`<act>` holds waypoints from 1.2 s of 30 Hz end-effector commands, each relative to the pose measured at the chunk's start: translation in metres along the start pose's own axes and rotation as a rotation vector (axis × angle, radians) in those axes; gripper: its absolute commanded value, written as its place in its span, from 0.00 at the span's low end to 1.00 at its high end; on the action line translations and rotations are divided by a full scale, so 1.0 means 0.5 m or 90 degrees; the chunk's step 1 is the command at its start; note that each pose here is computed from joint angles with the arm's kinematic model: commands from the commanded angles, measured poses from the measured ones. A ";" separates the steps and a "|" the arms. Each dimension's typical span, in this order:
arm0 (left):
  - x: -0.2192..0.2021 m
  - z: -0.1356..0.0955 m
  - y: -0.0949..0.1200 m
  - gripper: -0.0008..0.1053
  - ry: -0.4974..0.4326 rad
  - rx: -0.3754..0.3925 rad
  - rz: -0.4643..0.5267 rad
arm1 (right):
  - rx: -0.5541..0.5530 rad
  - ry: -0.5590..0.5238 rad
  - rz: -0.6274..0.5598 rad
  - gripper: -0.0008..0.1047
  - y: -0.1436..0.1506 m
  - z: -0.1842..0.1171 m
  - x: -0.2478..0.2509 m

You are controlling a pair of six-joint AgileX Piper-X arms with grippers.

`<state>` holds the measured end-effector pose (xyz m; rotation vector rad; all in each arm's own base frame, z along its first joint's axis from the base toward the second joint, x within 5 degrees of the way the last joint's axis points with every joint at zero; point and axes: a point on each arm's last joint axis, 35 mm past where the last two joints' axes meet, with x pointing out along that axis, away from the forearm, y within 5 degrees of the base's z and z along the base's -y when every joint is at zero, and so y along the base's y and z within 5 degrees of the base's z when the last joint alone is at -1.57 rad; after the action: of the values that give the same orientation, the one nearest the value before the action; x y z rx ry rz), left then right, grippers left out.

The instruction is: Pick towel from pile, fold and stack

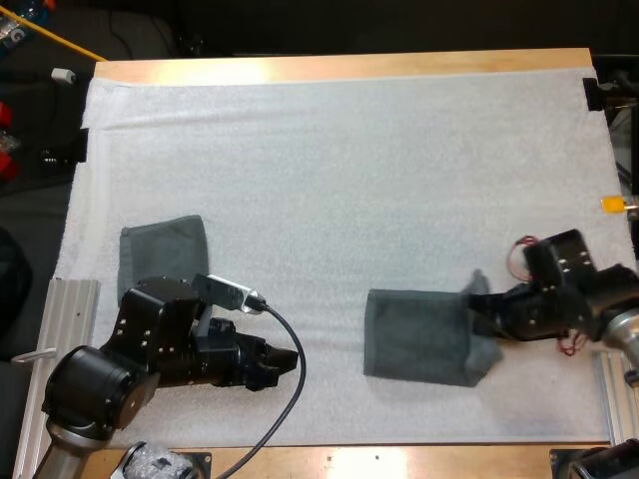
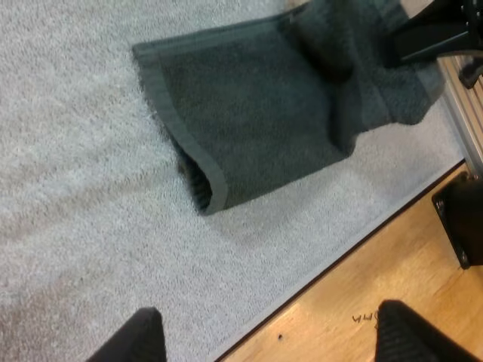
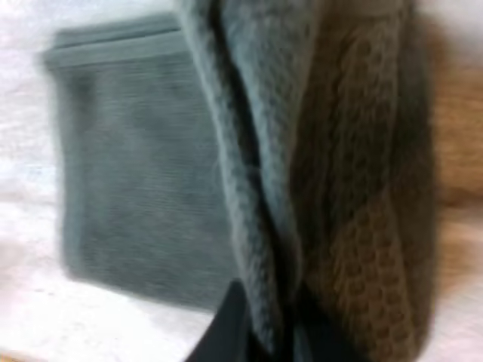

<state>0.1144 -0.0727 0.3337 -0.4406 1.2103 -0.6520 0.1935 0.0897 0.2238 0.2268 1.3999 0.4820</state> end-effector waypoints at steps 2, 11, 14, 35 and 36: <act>-0.003 -0.002 -0.002 0.55 -0.002 0.006 -0.002 | -0.018 -0.018 0.035 0.01 0.033 0.005 0.004; -0.003 -0.002 -0.002 0.55 -0.002 0.006 -0.002 | -0.002 -0.046 0.073 0.01 0.095 0.030 0.066; -0.003 -0.002 -0.002 0.55 -0.001 0.006 -0.004 | -0.005 -0.016 0.063 0.01 0.098 0.029 0.097; -0.003 -0.002 -0.002 0.55 -0.001 0.007 -0.004 | -0.017 0.046 0.105 0.64 0.096 0.042 0.171; -0.003 -0.002 -0.002 0.55 -0.001 0.009 -0.004 | -0.016 0.047 0.102 0.64 0.095 0.042 0.171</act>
<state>0.1144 -0.0727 0.3337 -0.4404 1.2102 -0.6521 0.2115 0.1712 0.1681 0.3120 1.4669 0.6175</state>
